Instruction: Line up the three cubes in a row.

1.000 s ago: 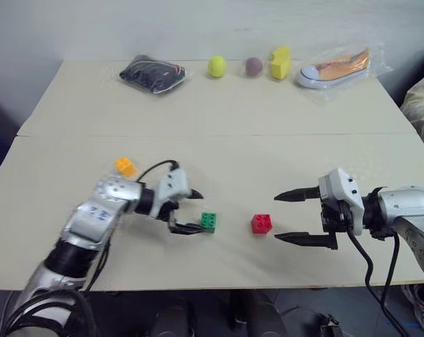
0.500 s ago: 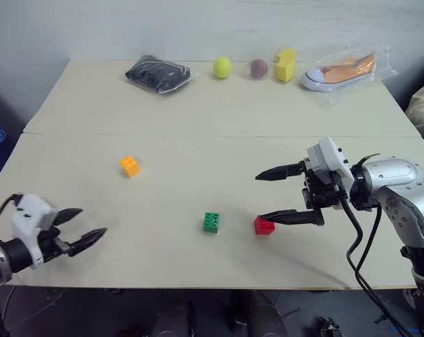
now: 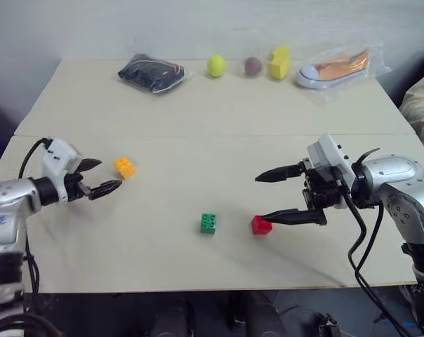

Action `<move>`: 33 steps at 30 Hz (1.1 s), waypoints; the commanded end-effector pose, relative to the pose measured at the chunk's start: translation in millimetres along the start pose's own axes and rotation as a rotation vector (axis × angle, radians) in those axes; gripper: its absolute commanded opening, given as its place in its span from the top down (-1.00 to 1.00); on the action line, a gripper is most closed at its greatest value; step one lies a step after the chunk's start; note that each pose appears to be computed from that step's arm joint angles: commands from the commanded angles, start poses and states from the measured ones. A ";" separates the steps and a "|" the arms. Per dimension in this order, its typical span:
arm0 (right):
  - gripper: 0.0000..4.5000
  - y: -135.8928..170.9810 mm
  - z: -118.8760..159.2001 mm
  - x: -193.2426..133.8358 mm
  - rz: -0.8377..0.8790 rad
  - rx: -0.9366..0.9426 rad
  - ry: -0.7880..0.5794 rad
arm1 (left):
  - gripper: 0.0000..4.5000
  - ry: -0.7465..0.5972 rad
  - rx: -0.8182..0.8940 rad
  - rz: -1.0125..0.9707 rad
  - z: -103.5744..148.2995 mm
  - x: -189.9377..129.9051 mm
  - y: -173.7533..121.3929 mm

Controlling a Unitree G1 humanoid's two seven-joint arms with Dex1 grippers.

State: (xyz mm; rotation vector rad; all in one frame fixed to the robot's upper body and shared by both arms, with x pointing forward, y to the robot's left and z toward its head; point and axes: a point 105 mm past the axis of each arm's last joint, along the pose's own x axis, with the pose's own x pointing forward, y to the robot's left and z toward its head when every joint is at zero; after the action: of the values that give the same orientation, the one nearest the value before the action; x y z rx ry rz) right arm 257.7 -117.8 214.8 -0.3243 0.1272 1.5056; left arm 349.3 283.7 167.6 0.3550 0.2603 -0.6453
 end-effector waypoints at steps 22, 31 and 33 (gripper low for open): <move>-1.00 7.5 8.4 -3.0 -0.076 -0.073 0.001 | 0.32 0.032 0.091 -0.214 6.8 30.2 3.3; -1.00 17.1 -12.5 -16.0 -0.048 -0.055 0.109 | 0.32 0.155 0.394 -0.684 3.4 11.0 -82.8; -1.00 18.4 -13.0 -18.9 -0.062 -0.048 0.110 | 0.32 0.138 0.401 -0.704 5.7 14.2 -89.1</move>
State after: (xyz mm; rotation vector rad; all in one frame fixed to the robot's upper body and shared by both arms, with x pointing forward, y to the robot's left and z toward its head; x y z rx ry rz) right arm 243.3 -136.2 193.2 -0.4042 0.2127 1.4427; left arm 305.5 213.3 134.5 0.6615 0.4433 -1.3635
